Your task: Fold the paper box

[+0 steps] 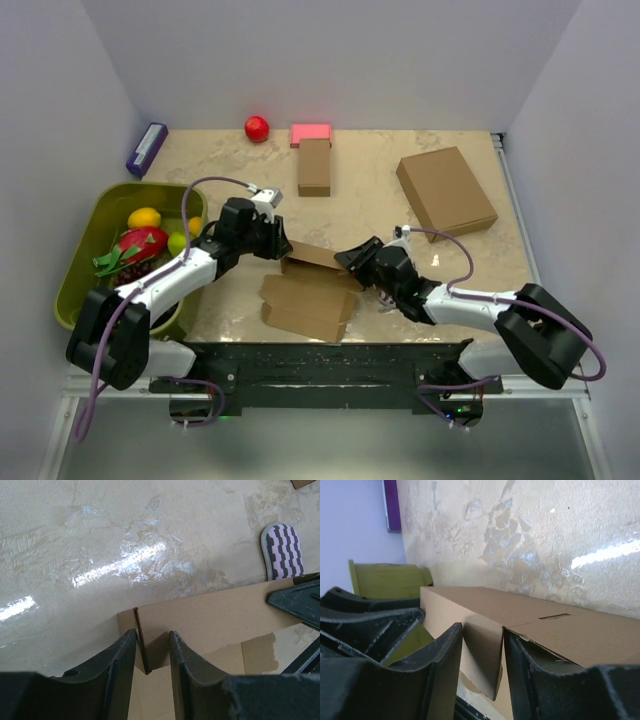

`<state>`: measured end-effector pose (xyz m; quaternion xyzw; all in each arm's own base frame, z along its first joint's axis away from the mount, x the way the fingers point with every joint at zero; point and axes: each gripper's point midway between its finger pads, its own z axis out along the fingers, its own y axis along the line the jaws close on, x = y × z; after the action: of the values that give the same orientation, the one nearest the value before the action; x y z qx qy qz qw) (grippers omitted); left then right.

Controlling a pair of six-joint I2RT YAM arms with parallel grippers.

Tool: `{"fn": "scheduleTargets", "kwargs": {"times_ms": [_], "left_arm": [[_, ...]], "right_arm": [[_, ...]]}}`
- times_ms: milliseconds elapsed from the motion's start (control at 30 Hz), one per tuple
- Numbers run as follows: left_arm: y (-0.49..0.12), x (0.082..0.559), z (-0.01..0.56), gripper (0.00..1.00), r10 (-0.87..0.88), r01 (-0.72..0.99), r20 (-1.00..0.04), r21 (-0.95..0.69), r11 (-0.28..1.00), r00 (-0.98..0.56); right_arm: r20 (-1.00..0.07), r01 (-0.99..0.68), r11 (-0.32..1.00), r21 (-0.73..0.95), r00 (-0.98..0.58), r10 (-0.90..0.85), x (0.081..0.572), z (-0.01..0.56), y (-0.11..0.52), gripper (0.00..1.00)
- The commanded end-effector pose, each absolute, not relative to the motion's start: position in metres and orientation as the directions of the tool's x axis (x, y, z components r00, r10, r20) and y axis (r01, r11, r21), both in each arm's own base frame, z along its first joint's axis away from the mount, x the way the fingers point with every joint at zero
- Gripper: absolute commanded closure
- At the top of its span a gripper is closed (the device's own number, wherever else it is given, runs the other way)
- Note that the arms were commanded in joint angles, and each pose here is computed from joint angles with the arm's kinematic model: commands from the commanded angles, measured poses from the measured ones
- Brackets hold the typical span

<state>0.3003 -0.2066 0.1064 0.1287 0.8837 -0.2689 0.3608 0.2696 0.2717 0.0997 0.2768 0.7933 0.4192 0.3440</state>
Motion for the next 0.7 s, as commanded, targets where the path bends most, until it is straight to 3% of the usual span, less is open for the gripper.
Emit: {"fn": "scheduleTargets", "kwargs": {"times_ms": [0, 233, 433, 667], "left_arm": [[-0.218, 0.291, 0.116, 0.63, 0.048, 0.472, -0.721, -0.401, 0.786, -0.692], [-0.222, 0.288, 0.117, 0.63, 0.051, 0.483, -0.722, -0.407, 0.776, -0.69], [-0.222, 0.287, 0.117, 0.64, 0.053, 0.482, -0.722, -0.404, 0.777, -0.69], [-0.221, 0.288, 0.115, 0.64, 0.054, 0.477, -0.719, -0.401, 0.782, -0.693]], "right_arm": [[-0.242, 0.137, 0.378, 0.916, -0.563, 0.79, 0.284, 0.124, 0.278, 0.6], [-0.162, 0.154, 0.279, 0.948, -0.522, 0.837, 0.296, 0.127, 0.277, 0.65], [-0.087, 0.161, 0.197, 0.967, -0.52, 0.85, 0.297, 0.125, 0.279, 0.78], [-0.08, 0.176, 0.188, 0.966, -0.489, 0.869, 0.296, 0.121, 0.269, 0.93]]}}
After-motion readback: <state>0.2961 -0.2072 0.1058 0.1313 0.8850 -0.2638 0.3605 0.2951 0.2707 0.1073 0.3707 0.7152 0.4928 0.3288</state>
